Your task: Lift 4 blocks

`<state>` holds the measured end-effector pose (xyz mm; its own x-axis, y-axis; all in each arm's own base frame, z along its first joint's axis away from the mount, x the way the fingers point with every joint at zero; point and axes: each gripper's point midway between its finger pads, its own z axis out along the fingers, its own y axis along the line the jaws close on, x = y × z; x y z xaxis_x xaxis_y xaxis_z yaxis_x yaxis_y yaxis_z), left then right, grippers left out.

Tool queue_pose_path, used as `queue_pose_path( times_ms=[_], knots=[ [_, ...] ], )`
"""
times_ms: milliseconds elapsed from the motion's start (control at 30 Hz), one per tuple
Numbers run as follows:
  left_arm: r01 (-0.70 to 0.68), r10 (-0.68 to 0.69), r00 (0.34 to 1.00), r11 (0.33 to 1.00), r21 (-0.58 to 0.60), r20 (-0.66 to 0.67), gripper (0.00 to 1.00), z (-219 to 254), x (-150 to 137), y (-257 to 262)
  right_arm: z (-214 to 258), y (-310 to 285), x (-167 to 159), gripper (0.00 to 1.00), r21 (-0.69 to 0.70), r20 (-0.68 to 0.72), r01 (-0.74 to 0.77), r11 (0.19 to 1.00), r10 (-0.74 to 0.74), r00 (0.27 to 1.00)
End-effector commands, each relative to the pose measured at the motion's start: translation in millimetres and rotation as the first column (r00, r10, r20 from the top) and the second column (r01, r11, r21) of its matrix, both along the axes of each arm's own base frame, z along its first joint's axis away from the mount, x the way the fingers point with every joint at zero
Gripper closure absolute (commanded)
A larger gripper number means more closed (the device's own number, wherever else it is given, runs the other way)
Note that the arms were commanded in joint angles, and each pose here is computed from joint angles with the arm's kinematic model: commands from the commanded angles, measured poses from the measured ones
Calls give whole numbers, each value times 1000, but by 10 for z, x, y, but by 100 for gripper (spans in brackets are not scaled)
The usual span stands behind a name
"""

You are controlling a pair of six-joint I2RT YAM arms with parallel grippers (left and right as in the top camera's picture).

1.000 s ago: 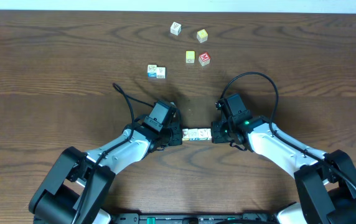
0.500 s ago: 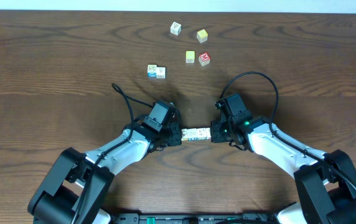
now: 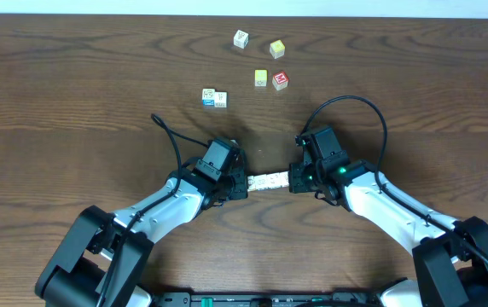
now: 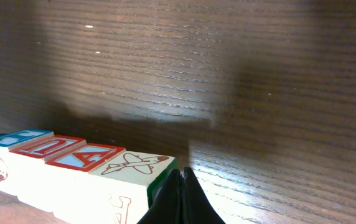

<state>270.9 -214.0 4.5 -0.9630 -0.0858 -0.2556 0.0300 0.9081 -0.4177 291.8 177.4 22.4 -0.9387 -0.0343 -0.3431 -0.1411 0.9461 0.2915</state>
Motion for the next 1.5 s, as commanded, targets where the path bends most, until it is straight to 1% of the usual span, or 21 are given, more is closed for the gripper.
queue_pose_path(
  times_ms=[0,200,500,933,1133,1467],
  knots=[
    [116,-111,993,979,-166,38,93,372,-43,-441,212,506,-228,99,207,-43,-130,970,142,989],
    [127,-118,991,976,-176,58,93,450,-2,-506,207,502,-236,99,206,-47,-130,970,142,989],
    [125,-117,992,975,-186,53,93,479,0,-525,192,501,-248,99,187,-44,-132,973,143,989],
    [135,-113,987,967,-214,111,93,761,25,-539,191,500,-247,99,187,-44,-132,973,143,989],
    [134,-114,988,968,-211,104,93,749,13,-531,260,560,-239,99,218,-43,-139,966,152,987],
    [134,-114,988,968,-211,104,93,750,14,-531,495,577,-206,99,242,20,-152,958,152,988]
  ],
)
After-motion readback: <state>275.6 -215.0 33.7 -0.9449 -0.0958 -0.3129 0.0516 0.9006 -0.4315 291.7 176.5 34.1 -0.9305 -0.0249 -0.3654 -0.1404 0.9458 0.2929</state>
